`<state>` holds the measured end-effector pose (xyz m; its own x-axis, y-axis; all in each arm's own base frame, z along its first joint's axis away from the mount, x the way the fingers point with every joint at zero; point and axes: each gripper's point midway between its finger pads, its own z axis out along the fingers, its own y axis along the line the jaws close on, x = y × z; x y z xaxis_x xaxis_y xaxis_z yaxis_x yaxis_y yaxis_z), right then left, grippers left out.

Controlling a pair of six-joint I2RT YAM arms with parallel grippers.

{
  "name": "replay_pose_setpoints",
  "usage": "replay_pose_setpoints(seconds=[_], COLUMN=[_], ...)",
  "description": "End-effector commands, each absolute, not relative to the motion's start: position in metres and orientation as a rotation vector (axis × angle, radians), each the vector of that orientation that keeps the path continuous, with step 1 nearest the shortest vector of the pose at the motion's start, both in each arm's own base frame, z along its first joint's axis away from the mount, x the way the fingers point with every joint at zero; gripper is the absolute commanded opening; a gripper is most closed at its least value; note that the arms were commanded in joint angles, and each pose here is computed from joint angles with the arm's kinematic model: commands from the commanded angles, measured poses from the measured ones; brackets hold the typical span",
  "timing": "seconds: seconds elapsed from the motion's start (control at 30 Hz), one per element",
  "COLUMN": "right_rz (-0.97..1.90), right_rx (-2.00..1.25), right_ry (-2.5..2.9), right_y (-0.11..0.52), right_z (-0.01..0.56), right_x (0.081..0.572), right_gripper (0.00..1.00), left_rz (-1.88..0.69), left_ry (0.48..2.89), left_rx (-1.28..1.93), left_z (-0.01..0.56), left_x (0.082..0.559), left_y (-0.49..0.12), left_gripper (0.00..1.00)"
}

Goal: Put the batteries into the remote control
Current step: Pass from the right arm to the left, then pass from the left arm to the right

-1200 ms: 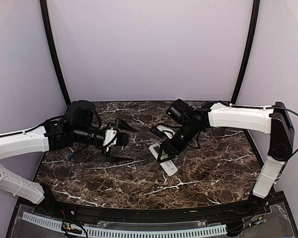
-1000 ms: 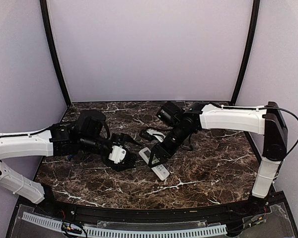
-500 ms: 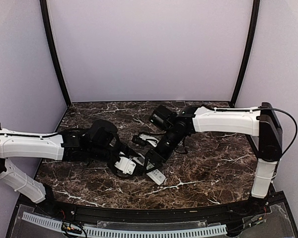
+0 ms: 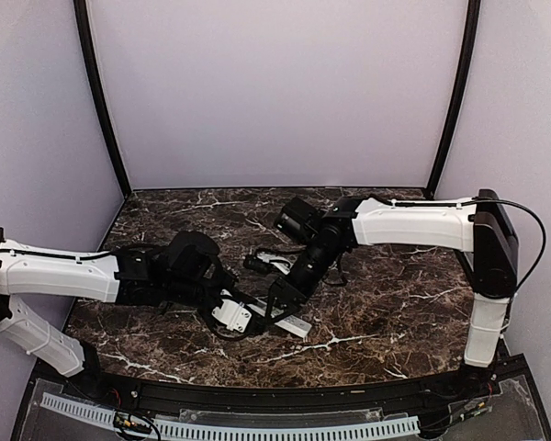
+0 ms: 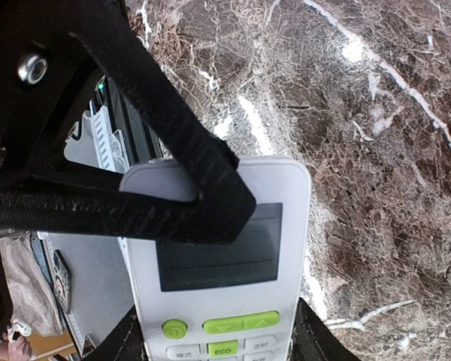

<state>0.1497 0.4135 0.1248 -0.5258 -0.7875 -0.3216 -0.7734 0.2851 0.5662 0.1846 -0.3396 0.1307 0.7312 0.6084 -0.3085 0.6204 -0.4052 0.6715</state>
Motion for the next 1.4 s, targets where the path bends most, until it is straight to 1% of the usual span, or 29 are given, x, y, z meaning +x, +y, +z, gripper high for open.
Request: replay_pose_setpoints(seconds=[0.0, 0.07, 0.17, 0.2, 0.3, 0.43, 0.57, 0.67, 0.73, 0.87, 0.97, 1.03, 1.13, 1.17, 1.23, 1.37], right_rz=[-1.112, -1.093, -1.14, -1.169, -1.255, -1.357, -1.469, -1.575, -1.594, -1.539, -1.543, -1.569, -1.625, -1.641, -1.654, -1.7], right_rx=[1.665, 1.714, 1.779, 1.806, 1.933, 2.145, 2.343, 2.464, 2.485, 2.443, 2.413, 2.393, 2.381, 2.384, 2.377, 2.378], right_ry=[-2.532, -2.57, -2.648, -2.673, -2.753, -2.819, -2.785, -2.678, -2.664, -2.719, -2.72, -2.699, -2.637, -2.616, -2.586, -2.545], right_y=[0.424, 0.418, 0.409, 0.406, 0.397, 0.383, 0.366, 0.357, 0.353, 0.351, 0.355, 0.36, 0.369, 0.371, 0.374, 0.375], right_z=[0.133, 0.14, 0.166, 0.177, 0.213, 0.249, 0.265, 0.273, 0.273, 0.264, 0.258, 0.256, 0.255, 0.255, 0.254, 0.257], right_x=[0.158, 0.164, 0.176, 0.18, 0.187, 0.188, 0.175, 0.158, 0.154, 0.158, 0.16, 0.16, 0.158, 0.157, 0.155, 0.15], right_gripper=[0.34, 0.56, 0.76, 0.81, 0.87, 0.89, 0.9, 0.9, 0.9, 0.87, 0.83, 0.74, 0.54, 0.49, 0.42, 0.3], left_rz=[-0.122, -0.155, -0.225, -0.261, -0.337, -0.472, -0.659, -0.819, -0.886, -0.93, -0.934, -0.939, -0.945, -0.949, -0.956, -0.965], left_ry=[0.991, 1.04, 1.129, 1.17, 1.298, 1.453, 1.499, 1.477, 1.467, 1.459, 1.464, 1.464, 1.468, 1.471, 1.475, 1.479], left_rx=[1.977, 1.929, 1.907, 1.887, 1.869, 1.789, 1.677, 1.607, 1.576, 1.567, 1.568, 1.569, 1.569, 1.569, 1.569, 1.566], left_z=[0.16, 0.169, 0.173, 0.178, 0.179, 0.183, 0.207, 0.228, 0.237, 0.24, 0.24, 0.24, 0.241, 0.24, 0.239, 0.239], left_x=[0.181, 0.182, 0.178, 0.177, 0.174, 0.168, 0.162, 0.156, 0.154, 0.151, 0.152, 0.152, 0.153, 0.153, 0.152, 0.152], left_y=[-0.347, -0.349, -0.349, -0.351, -0.349, -0.35, -0.352, -0.354, -0.354, -0.354, -0.355, -0.355, -0.356, -0.356, -0.356, -0.356], left_gripper=[0.0, 0.0, 0.0, 0.0, 0.0, 0.0, 0.0, 0.0, 0.0, 0.0, 0.0, 0.0, 0.0, 0.0, 0.0, 0.0])
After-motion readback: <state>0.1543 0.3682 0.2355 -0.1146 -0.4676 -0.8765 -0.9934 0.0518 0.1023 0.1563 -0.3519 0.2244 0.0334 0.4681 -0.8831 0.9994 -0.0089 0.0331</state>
